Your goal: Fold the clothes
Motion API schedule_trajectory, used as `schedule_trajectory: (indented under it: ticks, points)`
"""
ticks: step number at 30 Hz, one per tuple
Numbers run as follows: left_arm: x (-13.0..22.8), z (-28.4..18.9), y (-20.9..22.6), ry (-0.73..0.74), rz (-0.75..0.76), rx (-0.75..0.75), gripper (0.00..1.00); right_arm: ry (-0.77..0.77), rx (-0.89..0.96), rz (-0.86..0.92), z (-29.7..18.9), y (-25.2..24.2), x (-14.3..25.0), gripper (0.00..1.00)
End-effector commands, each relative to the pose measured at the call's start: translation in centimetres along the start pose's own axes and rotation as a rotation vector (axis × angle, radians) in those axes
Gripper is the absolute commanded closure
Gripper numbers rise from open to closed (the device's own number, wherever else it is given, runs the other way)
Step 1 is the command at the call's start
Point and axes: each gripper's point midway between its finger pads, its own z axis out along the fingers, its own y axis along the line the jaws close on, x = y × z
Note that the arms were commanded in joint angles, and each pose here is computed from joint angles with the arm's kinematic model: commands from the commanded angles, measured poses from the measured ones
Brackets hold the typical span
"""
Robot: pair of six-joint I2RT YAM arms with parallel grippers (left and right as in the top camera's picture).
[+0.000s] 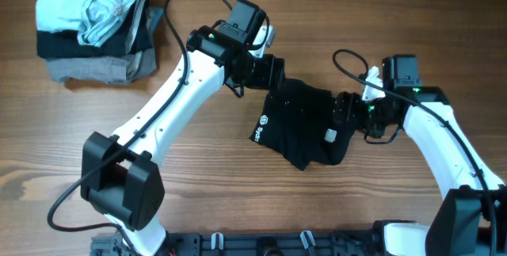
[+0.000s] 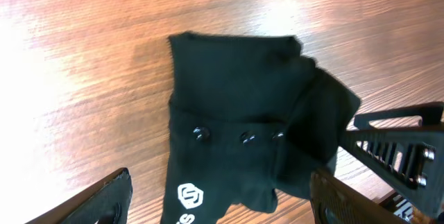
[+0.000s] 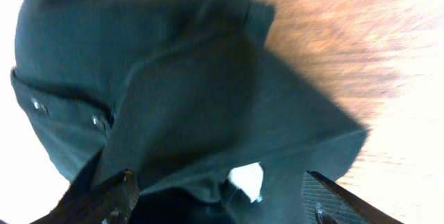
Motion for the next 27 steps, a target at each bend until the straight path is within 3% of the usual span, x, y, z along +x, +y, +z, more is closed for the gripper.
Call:
schedule_trajectory:
  ticks: [1,3,5,7,9,11,15,18,23,27]
  points:
    - [1.2,0.8,0.9,0.048,0.006,-0.023,0.44,0.062,-0.146,-0.014,0.2,2.7,1.4,0.44]
    - [2.2,1.7,1.4,0.083,0.012,-0.034,0.66,0.057,-0.165,0.003,0.1,3.0,1.2,0.67]
    - [3.1,2.5,1.9,0.111,0.005,-0.043,0.81,0.062,-0.174,0.005,-0.1,3.3,1.2,0.76]
    - [3.8,3.2,2.3,0.142,-0.004,-0.044,0.86,0.071,-0.165,0.011,0.0,3.1,1.5,0.8]
    - [4.3,3.7,2.2,0.165,-0.009,-0.027,0.87,0.04,-0.055,0.075,0.5,1.0,1.0,0.96]
    - [4.2,3.8,2.0,0.162,-0.008,-0.018,0.86,0.035,0.01,0.118,1.0,-0.3,1.1,0.96]
    - [4.1,3.9,1.8,0.161,-0.007,-0.004,0.86,0.036,-0.316,-0.078,-0.6,5.6,0.9,0.96]
    - [4.1,3.9,1.7,0.161,-0.007,-0.004,0.85,-0.078,-0.393,-0.135,-2.6,7.7,-1.1,0.96]
    - [3.9,3.9,1.7,0.153,-0.005,-0.001,0.83,-0.115,-0.113,-0.008,0.2,2.5,-2.5,0.96]
    - [3.9,3.9,1.7,0.154,-0.005,-0.002,0.8,0.06,-0.002,0.069,4.8,-0.9,0.1,0.96]
